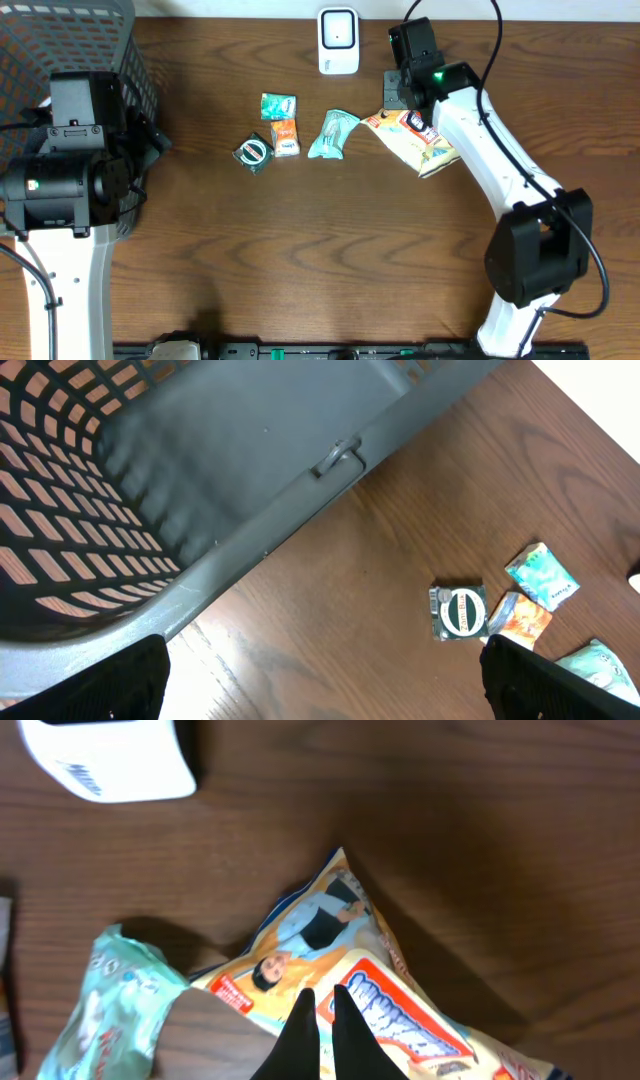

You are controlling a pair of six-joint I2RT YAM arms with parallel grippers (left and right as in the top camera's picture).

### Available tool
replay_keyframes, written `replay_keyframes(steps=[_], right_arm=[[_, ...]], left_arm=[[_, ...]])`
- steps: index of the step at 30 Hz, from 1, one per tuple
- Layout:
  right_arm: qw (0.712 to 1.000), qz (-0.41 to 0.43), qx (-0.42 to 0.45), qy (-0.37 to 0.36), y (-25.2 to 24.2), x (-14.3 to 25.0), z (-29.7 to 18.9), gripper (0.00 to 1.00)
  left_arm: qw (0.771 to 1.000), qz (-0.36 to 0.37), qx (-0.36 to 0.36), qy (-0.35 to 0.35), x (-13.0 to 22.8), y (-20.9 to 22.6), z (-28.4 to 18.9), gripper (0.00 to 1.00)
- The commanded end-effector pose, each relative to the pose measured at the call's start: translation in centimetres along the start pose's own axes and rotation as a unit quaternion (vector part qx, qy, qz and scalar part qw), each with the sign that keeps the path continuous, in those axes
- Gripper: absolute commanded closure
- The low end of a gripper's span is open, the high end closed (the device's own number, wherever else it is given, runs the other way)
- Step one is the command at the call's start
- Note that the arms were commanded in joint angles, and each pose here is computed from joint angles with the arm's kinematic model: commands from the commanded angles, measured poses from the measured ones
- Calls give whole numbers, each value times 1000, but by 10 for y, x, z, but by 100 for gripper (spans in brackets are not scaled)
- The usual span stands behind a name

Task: Scan the item barcode
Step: 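Grasp the chip bag edge with the right gripper and lift it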

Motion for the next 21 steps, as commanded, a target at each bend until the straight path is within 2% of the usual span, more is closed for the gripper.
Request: replay_keyframes(steps=[1,6,8,12,15,17,20,21], right_arm=[[999,3,20,38,-6,13,38,99],[995,-8,40,95,-7,40,85,96],[991,-14,48,120,-8,53,100,99],[991,-16,49,122,-8,48,87,99],[994,-8,43,99,-14,26,51,99],[996,-7,38,83,-20,14,21,91],[996,-19,39,83,-31,12,-13,73],[995,-25,42,92,-33,15,-19,73]], left_arm=[[1000,-6,-5,-5,-2,2,-1,2],[1000,-6,-5,-5,-2,2,-1,2],[1000,-6,-5,-5,-2,2,-1,2],[1000,-6,-5,-5,-2,2,-1,3],[1000,-6,-5,-5,-2,2,-1,2],[1000,-6,-5,-5,-2,2,-1,2],[1000,-6,-5,-5,-2,2,-1,2],[1000,-6,-5,-5,-2,2,-1,3]])
Point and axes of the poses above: each gripper's point midway between its finger pads, its own z axis out along the fingers, its own y axis along the line the jaws close on, x = y × z, the point moved 8 cm from there along -z, back along the fingers, and after that the axes turned 1 degree about z, right-handed, at the moved point
